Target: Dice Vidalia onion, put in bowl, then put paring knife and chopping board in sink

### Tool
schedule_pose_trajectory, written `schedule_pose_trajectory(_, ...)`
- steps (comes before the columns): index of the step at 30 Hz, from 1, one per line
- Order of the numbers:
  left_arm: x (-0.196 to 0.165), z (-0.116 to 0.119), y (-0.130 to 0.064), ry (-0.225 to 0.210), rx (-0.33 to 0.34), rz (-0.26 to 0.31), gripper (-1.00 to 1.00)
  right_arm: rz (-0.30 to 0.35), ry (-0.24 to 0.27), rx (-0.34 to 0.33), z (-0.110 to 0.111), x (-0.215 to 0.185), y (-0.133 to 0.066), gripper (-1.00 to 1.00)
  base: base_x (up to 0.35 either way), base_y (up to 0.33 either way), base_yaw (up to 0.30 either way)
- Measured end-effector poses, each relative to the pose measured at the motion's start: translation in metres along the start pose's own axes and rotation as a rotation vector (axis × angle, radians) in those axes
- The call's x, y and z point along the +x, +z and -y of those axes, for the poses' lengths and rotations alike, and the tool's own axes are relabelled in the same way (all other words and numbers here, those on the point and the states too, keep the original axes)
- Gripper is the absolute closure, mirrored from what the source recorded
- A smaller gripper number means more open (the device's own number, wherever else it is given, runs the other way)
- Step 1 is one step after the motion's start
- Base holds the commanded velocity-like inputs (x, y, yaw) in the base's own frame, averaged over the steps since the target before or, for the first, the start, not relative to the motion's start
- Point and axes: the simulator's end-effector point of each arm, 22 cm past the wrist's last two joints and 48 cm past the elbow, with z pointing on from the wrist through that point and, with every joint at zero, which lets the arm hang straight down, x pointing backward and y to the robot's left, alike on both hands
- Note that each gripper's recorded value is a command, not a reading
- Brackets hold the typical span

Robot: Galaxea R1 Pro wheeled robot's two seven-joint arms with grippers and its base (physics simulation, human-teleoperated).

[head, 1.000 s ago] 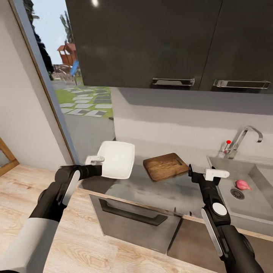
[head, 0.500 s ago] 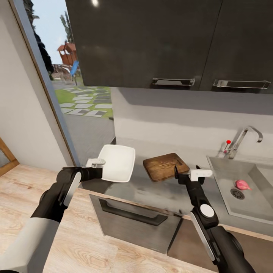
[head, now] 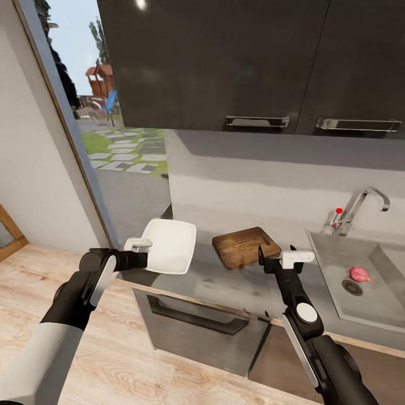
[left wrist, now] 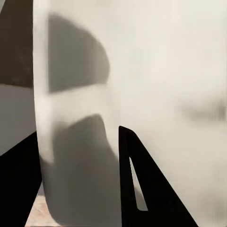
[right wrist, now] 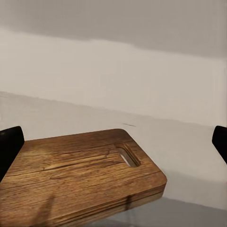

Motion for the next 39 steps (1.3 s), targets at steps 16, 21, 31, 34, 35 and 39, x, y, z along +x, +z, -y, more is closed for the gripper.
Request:
schedule_pose_trajectory(16, 0.008, -0.002, -0.001, -0.01, -0.005, -0.036, 1.0, 0.0, 0.0, 0.0, 0.0, 0.0, 0.0, -1.0, 0.0, 0.0, 0.0)
schedule_pose_trajectory(21, 0.009, -0.003, 0.0, -0.011, -0.006, -0.04, 1.0, 0.0, 0.0, 0.001, 0.0, 0.0, 0.0, -1.0, 0.0, 0.0, 0.0)
schedule_pose_trajectory(31, 0.03, -0.009, 0.011, -0.03, -0.012, -0.094, 1.0, 0.0, 0.0, 0.001, 0.0, 0.0, 0.0, -1.0, 0.0, 0.0, 0.0)
schedule_pose_trajectory(34, 0.032, -0.009, 0.012, -0.032, -0.012, -0.097, 1.0, 0.0, 0.0, 0.001, 0.0, 0.0, 0.0, -1.0, 0.0, 0.0, 0.0)
schedule_pose_trajectory(35, 0.032, -0.009, 0.012, -0.032, -0.012, -0.097, 1.0, 0.0, 0.0, 0.002, 0.0, 0.0, 0.0, -1.0, 0.0, 0.0, 0.0)
schedule_pose_trajectory(39, 0.032, -0.009, 0.012, -0.033, -0.013, -0.099, 1.0, 0.0, 0.0, 0.001, 0.0, 0.0, 0.0, -1.0, 0.0, 0.0, 0.0)
